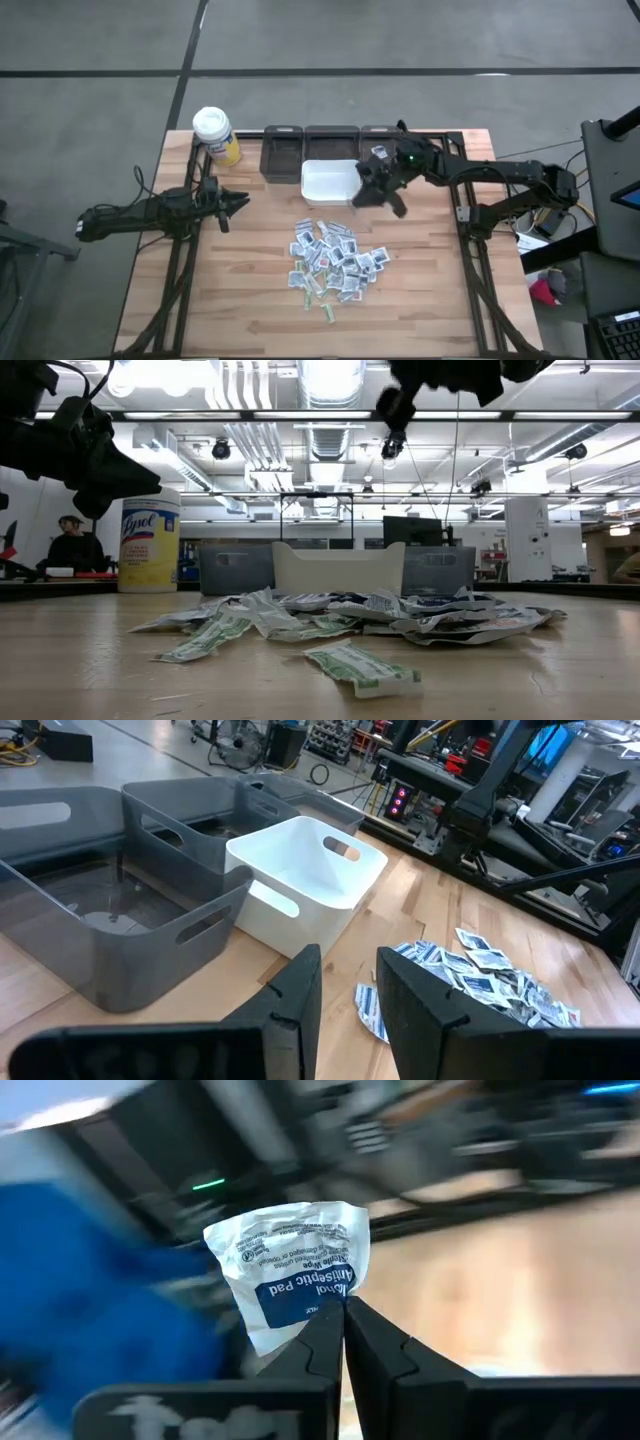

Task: Pick & Place First Aid Supplies
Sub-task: Put the blue alcohol pad into the right black bin

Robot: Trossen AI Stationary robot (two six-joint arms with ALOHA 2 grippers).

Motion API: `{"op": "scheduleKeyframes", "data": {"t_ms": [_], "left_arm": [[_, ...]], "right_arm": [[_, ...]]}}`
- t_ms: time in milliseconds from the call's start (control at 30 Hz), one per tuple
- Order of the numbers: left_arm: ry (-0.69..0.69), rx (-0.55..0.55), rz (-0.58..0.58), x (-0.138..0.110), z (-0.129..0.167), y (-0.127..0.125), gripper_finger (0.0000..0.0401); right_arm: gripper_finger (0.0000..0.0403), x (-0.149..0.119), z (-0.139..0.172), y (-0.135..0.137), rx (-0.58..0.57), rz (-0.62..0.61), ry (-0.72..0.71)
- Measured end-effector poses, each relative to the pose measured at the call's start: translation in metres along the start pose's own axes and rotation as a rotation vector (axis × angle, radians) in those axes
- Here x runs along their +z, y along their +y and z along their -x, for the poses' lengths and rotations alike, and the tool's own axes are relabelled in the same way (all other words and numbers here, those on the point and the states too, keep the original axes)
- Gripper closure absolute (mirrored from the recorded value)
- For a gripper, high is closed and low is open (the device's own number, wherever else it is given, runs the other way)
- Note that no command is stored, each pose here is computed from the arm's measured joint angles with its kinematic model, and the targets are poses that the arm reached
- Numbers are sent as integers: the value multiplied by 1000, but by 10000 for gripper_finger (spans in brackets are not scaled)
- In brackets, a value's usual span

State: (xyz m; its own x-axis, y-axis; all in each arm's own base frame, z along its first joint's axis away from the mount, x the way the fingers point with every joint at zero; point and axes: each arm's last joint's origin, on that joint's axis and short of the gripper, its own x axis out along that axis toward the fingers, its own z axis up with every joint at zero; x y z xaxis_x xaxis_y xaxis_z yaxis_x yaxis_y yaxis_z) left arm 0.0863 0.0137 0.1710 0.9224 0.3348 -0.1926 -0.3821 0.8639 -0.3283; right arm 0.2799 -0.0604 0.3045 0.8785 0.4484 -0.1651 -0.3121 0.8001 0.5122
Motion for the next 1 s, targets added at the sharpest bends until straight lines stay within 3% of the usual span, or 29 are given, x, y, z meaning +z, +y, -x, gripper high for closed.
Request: {"op": "scheduleKeyframes", "data": {"t_ms": [100, 233, 333, 433, 533, 633, 833, 1000], "left_arm": [[0, 0, 0, 0, 0, 0, 307], [0, 0, 0, 0, 0, 0, 307], [0, 0, 0, 0, 0, 0, 307], [0, 0, 0, 0, 0, 0, 307], [0, 0, 0, 0, 0, 0, 307], [0, 0, 0, 0, 0, 0, 307], [-1, 0, 0, 0, 0, 0, 307], [-1, -1, 1, 0, 0, 0, 307]], "right_arm": [[394, -3, 6, -13, -268, 17, 1], [394, -6, 19, -25, -698, 99, 108], [394, -3, 29, -28, -1019, 215, 200], [394, 6, 37, -26, -1216, 367, 288], [394, 17, 42, -29, -1281, 483, 360], [394, 24, 45, -40, -1307, 513, 458], [394, 20, 51, -82, -1320, 394, 783], [394, 11, 52, -123, -1198, 270, 962]]}}
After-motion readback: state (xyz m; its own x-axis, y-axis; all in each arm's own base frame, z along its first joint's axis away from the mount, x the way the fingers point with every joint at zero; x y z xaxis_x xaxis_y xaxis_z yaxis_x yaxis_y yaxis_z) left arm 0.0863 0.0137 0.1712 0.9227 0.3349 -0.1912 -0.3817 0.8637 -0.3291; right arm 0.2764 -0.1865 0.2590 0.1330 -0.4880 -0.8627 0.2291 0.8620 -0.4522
